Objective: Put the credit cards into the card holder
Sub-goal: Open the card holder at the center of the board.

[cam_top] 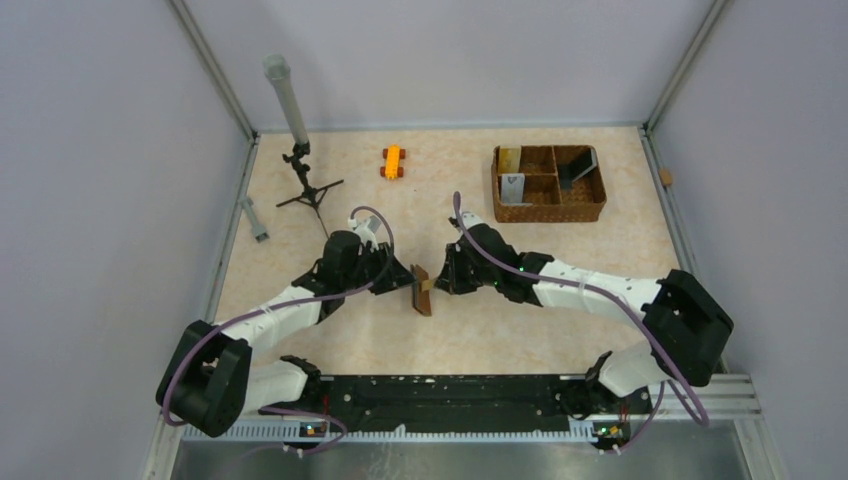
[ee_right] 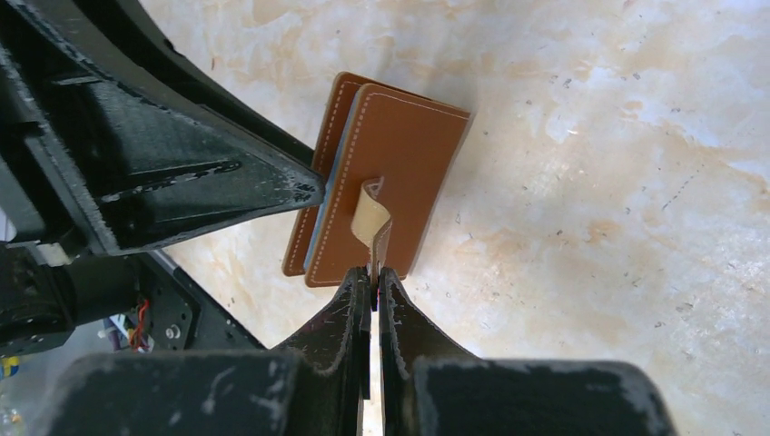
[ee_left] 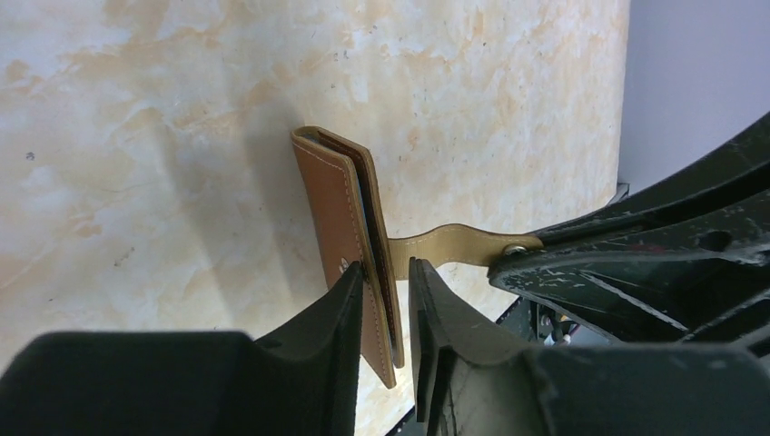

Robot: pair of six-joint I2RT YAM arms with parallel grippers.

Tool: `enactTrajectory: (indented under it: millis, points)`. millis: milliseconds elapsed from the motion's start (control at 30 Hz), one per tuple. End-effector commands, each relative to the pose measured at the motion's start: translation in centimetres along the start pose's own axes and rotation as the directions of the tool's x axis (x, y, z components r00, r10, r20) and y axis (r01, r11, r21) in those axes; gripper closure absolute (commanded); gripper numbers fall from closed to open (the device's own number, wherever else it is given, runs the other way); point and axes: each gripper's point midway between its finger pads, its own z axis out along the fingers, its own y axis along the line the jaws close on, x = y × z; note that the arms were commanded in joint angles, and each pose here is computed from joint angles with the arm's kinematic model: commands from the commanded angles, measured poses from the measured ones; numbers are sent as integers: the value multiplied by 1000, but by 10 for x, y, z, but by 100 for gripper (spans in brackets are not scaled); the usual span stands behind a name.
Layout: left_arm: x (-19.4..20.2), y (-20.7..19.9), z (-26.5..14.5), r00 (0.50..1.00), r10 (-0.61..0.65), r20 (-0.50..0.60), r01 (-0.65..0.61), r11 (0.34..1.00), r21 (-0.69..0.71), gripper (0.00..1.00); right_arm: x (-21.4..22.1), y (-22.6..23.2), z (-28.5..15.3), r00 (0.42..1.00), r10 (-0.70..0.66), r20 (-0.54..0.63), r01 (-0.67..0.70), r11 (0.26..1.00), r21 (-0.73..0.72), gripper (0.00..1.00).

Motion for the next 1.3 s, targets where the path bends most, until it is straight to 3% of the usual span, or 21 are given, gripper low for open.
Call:
enactTrajectory:
  millis: [0, 200, 433, 667, 933, 1267]
  points:
    - [-3, -9, 1, 1000, 16, 13, -16, 999, 46, 75, 6, -6, 5, 1000, 12, -12, -12, 999, 34, 100]
    - [-2, -8, 3, 1000, 4, 4, -4, 999, 41, 88, 10, -11, 8, 999, 21, -28, -20, 998, 62, 100]
    - [-4, -11, 2, 1000, 11, 11, -11, 999, 51, 88, 9, -24, 7, 1000, 26, -12, -25, 991, 133, 100]
    - [1, -3, 6, 1000, -3, -13, 3, 1000, 25, 100, 10, -32, 7, 999, 34, -15, -31, 984, 173, 100]
    - [-1, 15, 3, 1000, 0, 9, 0, 997, -80, 100, 15, -70, -3, 1000, 19, 0, -18, 933, 360, 100]
    - [-11, 3, -8, 998, 26, 61, -23, 998, -56, 100, 34, -123, -7, 998, 67, -21, -48, 873, 486, 100]
